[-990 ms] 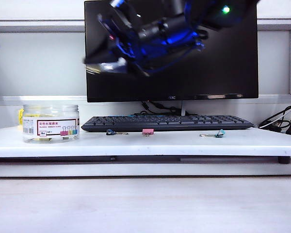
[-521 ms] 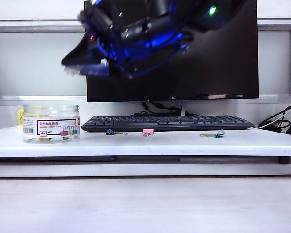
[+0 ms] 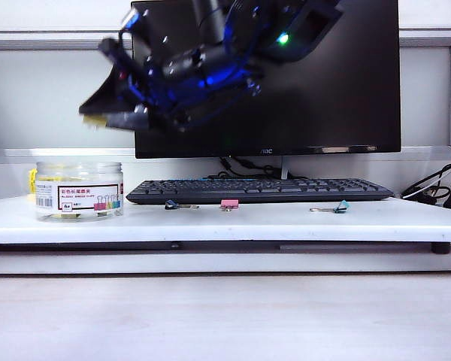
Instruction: Pick up the clips with the largest number of clips of the same color on the table and place them in a round transparent plastic box.
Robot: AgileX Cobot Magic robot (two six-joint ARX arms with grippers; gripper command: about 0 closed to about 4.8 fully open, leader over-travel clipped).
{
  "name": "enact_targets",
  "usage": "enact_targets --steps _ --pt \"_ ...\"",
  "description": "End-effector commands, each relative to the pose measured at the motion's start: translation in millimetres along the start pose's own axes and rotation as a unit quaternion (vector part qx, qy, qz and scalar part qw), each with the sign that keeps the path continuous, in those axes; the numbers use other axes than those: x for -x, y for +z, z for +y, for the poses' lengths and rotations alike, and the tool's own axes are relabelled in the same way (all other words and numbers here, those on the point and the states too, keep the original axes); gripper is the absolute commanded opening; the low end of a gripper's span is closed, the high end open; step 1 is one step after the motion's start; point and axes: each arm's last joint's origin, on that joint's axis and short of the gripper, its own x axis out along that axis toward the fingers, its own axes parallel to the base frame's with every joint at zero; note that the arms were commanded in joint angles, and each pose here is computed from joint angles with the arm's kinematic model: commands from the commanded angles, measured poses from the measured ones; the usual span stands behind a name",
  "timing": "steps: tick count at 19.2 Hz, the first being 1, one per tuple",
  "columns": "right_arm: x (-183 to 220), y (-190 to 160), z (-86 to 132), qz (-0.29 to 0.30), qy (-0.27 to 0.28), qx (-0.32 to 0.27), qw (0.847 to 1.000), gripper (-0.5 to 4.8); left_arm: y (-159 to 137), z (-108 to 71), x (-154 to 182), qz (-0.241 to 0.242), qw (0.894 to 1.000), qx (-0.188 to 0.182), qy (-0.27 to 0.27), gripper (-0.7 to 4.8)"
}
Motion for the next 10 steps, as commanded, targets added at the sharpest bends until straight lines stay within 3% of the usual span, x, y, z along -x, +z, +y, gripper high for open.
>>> enact_targets --steps 1,8,10 --pt "-7.6 -1.2 1.2 -0.001 0.009 0.005 1.0 1.05 -0.7 -0.4 0.6 0.001 1.0 -0.006 -0.004 1.91" --pt "-16.7 -13.6 -1.0 0.012 0.01 0.001 1.0 1.09 -0.8 -0.4 0.6 0.001 1.0 -0.006 -0.005 1.91" --pt "-16.6 -13.3 -1.3 0.011 0.01 0.003 1.0 1.81 -0.8 -0.5 0.6 0.001 1.0 -0.006 -0.005 1.91"
